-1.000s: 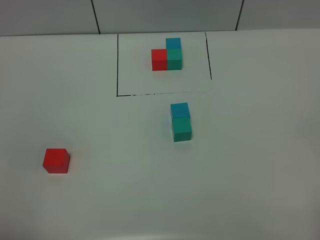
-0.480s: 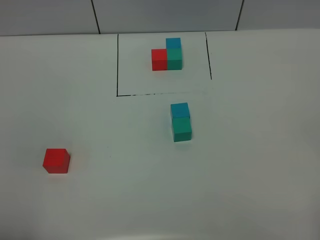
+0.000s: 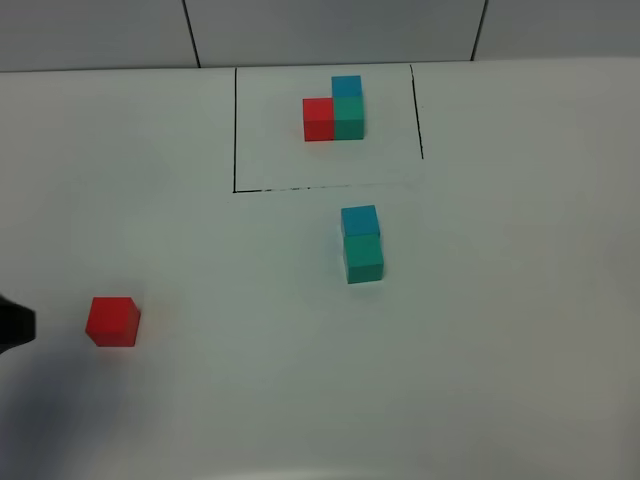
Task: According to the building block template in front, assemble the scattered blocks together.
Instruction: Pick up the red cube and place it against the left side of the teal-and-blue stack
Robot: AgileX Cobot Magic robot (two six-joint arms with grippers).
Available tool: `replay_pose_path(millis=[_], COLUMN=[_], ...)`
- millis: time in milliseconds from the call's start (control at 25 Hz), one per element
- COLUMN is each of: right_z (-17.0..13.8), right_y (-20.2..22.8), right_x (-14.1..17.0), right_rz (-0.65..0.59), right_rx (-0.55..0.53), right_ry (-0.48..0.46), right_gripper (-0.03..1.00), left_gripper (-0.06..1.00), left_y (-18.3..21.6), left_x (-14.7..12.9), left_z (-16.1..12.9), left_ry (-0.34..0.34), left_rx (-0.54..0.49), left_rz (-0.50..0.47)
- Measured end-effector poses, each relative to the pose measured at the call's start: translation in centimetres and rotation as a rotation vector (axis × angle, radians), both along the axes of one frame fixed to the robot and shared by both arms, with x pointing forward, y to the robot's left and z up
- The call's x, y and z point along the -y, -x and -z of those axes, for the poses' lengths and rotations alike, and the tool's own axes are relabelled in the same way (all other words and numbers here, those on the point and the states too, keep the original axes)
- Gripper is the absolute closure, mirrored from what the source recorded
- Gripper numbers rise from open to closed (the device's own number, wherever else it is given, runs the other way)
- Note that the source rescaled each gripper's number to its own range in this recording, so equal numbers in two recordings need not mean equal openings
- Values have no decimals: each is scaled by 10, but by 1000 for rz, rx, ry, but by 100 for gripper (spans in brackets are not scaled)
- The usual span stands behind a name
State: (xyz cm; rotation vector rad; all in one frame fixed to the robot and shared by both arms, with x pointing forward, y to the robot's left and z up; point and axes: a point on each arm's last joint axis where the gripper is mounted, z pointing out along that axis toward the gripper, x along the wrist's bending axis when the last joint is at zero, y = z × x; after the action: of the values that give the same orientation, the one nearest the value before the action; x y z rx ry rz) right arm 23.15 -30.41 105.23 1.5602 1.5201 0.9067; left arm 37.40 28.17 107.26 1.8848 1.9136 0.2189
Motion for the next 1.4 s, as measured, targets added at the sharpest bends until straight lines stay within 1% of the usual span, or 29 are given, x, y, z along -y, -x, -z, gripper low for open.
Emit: replay_pose_path(millis=[80,200,240,360,520,720,880,1200,1400], right_z=[0,0,0,0,0,0,0,0,0], right_y=[0,0,0,0,0,0,0,0,0], right_x=[0,0,0,0,0,0,0,0,0], right_rz=[0,0,0,0,0,0,0,0,0], right_rx=[0,0,0,0,0,0,0,0,0], right_ry=[0,0,0,0,0,0,0,0,0], right_gripper=[11,11,11,11,11,11,11,11,11], left_gripper=[-6,-6,-6,-6,-6,-6,-6,-6,-6], left_y=[-31,-68,-79,-104,-123,-131,-137,-147,-149], left_x=[3,4,3,0,3,23,29,30,30], left_z=[14,41,50,72,89,99,103,133,138], left_ry=[20,16,7,-34,-59,-117,-161,-177,-177], left_rx=[-118,-271,-313,-382,-411,-376,-357,-420,-419], left_rz=[8,11,12,15,30,103,101,93,93])
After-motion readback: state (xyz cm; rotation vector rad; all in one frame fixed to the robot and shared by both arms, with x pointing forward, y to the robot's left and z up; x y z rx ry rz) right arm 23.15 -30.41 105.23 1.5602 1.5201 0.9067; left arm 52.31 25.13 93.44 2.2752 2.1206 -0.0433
